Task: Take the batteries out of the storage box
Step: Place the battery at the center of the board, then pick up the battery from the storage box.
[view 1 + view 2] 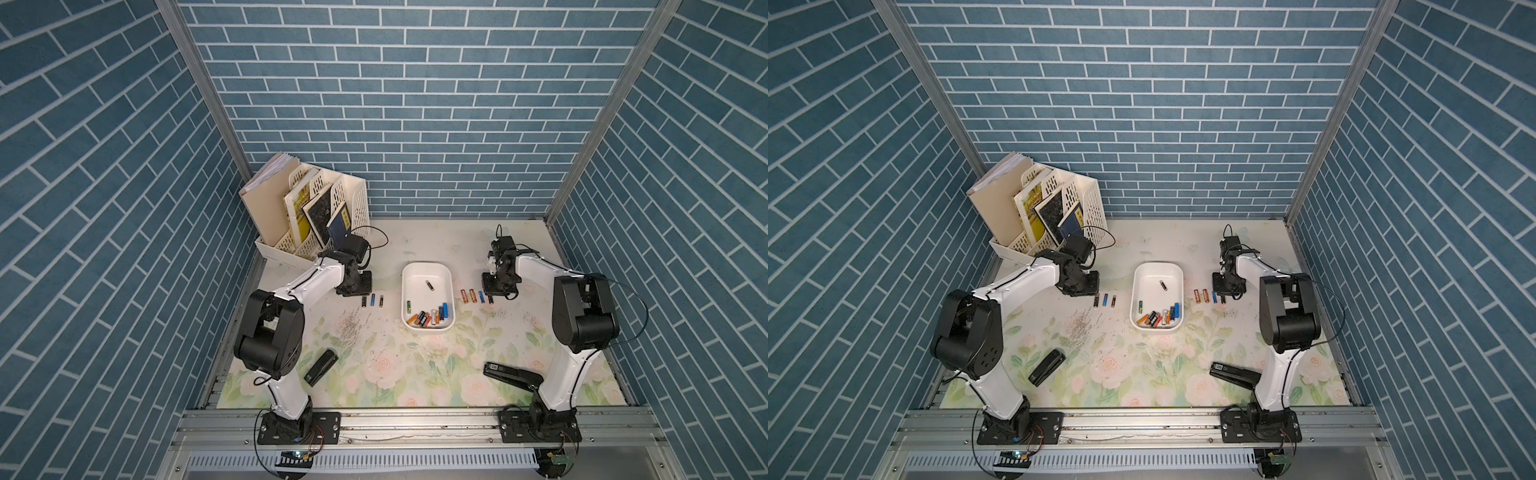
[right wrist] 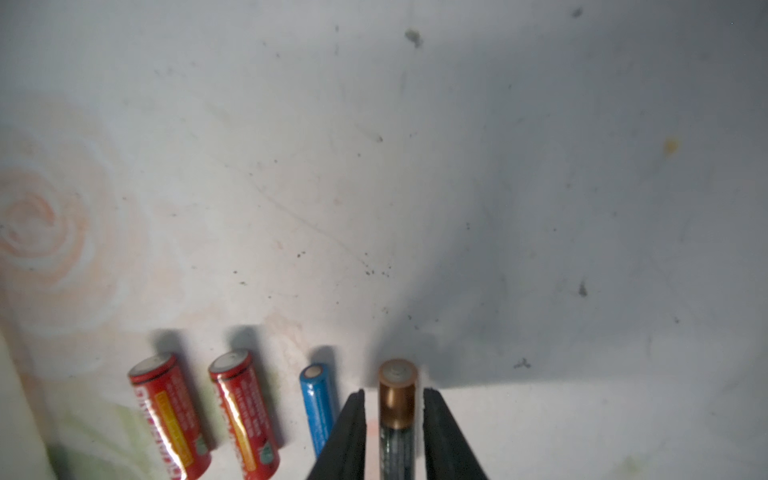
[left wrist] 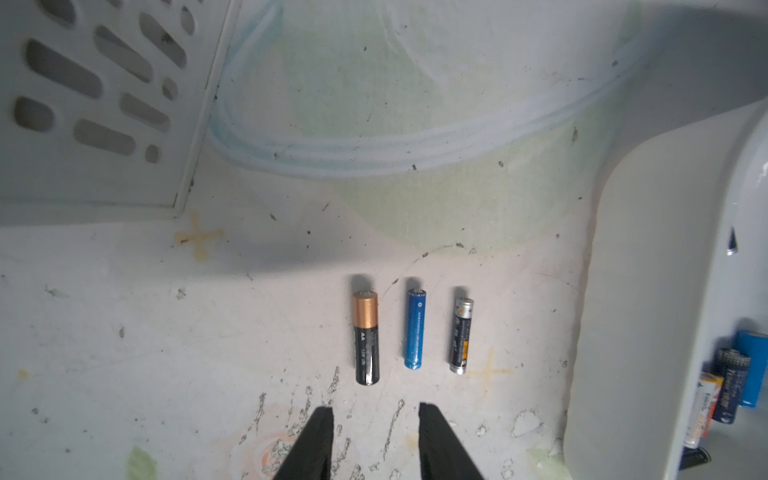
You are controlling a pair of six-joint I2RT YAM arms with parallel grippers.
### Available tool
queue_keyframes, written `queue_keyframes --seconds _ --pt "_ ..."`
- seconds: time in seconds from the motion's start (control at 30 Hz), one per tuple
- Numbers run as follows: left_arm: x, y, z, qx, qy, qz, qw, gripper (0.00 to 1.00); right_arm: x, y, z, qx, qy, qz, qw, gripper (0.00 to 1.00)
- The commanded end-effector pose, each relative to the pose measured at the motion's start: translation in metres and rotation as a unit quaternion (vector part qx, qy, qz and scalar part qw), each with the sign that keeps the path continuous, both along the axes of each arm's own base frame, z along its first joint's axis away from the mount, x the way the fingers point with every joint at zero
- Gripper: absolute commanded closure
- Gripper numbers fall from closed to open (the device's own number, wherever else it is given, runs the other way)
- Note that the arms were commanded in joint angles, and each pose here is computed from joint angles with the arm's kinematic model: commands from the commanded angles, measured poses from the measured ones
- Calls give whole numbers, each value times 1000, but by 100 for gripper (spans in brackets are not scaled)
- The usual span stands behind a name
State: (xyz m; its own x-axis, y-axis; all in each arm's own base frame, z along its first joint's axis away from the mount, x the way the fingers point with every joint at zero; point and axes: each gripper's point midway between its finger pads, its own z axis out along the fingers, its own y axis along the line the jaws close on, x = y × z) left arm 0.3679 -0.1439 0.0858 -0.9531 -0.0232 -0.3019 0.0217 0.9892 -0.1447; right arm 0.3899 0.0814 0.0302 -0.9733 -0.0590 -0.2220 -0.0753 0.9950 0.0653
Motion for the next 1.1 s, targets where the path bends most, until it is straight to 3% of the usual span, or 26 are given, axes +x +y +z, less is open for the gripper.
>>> queue_keyframes --seconds 0.0,0.3,0.63,1.07 --pt "6 -6 8 12 -10 2 1000 60 5 -1 24 3 -17 2 1000 72" --pt "23 -58 35 6 -49 -22 999 60 16 10 56 27 -51 2 998 72" --pt "47 -135 51 -20 -89 -54 994 60 13 25 61 47 -49 18 998 71" --pt "58 -202 15 -9 -89 -87 992 59 8 27 60 51 -49 22 997 71"
